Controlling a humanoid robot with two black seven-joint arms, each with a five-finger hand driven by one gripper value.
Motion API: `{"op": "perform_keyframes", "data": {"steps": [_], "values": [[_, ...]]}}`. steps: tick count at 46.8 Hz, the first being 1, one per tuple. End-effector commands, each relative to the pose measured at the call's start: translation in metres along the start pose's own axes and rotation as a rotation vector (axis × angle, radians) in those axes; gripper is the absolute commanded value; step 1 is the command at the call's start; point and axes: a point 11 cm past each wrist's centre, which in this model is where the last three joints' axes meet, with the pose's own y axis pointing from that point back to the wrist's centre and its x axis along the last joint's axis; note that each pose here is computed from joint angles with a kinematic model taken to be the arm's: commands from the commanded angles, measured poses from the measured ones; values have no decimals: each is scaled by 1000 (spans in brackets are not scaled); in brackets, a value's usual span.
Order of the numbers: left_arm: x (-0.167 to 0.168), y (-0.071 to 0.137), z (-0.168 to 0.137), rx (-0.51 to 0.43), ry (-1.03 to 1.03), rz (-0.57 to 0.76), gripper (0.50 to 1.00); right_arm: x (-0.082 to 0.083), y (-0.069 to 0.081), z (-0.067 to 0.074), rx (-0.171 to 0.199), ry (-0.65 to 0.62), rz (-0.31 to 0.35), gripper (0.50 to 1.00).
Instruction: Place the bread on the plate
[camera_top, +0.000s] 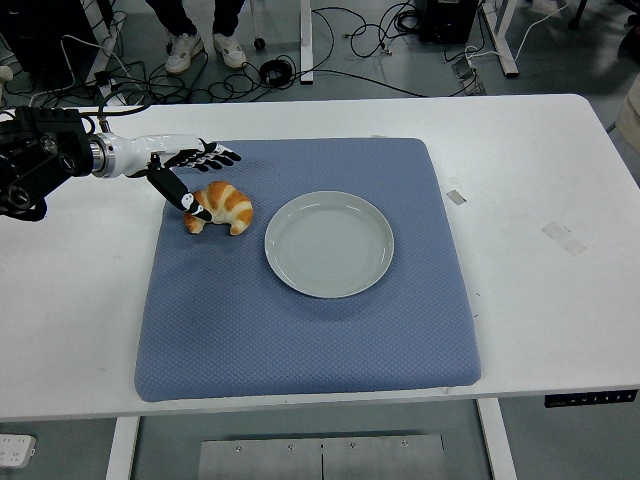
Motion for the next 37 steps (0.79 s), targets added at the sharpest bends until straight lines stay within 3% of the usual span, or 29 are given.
{"op": "perform_keyframes", "data": {"steps": [1,18,37], "values": [[-5,-3,0,-12,22,4,933,0,0,0,1,1,1,1000],[-16,-9,-2,-19,43,-8,877,1,0,0,-1,2,2,1000],[-18,-10,-4,-16,46,-9,752,1,0,0,1,2,2,1000]]}}
